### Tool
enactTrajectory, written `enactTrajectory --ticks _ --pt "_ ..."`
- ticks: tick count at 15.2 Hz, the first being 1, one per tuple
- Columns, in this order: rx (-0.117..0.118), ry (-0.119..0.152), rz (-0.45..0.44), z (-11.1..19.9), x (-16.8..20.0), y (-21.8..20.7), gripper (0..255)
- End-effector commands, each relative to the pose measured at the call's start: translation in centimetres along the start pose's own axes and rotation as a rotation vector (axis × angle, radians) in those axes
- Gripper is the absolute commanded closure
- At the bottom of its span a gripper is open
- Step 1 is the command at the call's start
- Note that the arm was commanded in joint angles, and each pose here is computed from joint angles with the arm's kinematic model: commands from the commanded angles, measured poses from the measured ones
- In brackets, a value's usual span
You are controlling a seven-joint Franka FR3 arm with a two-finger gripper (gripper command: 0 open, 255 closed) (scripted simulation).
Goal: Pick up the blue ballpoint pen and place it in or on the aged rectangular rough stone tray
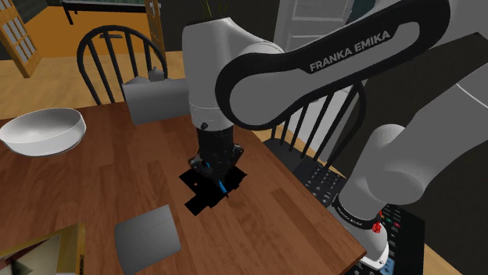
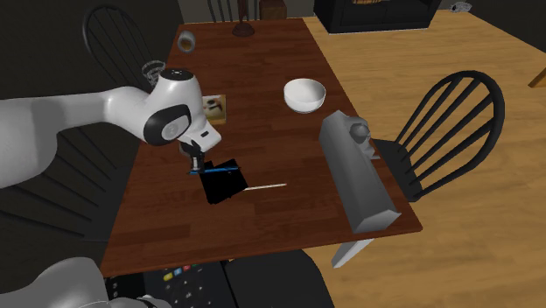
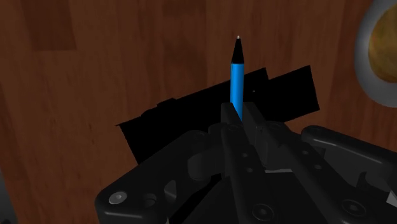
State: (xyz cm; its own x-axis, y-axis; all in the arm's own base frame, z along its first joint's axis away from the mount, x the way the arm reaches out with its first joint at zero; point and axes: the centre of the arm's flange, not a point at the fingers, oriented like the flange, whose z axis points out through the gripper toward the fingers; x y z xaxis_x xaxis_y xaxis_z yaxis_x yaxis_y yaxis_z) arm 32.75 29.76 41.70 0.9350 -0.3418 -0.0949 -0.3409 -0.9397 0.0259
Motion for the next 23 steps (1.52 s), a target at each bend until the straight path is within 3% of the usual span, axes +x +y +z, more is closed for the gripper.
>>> enactTrajectory --ticks 1,10,11,16,20,23 --pt "0.000 0.001 0.000 1.1 0.1 0.1 255" --pt "0.000 0.001 0.000 2.1 0.2 0.1 255" --pt "0.000 0.001 0.000 2.1 0.2 0.1 0" --pt "0.000 0.001 0.000 2.1 0.2 0.1 0" --pt "0.000 0.001 0.000 -2.9 0.2 0.1 0" --pt "0.000 0.001 0.000 -2.9 0.2 0.1 0"
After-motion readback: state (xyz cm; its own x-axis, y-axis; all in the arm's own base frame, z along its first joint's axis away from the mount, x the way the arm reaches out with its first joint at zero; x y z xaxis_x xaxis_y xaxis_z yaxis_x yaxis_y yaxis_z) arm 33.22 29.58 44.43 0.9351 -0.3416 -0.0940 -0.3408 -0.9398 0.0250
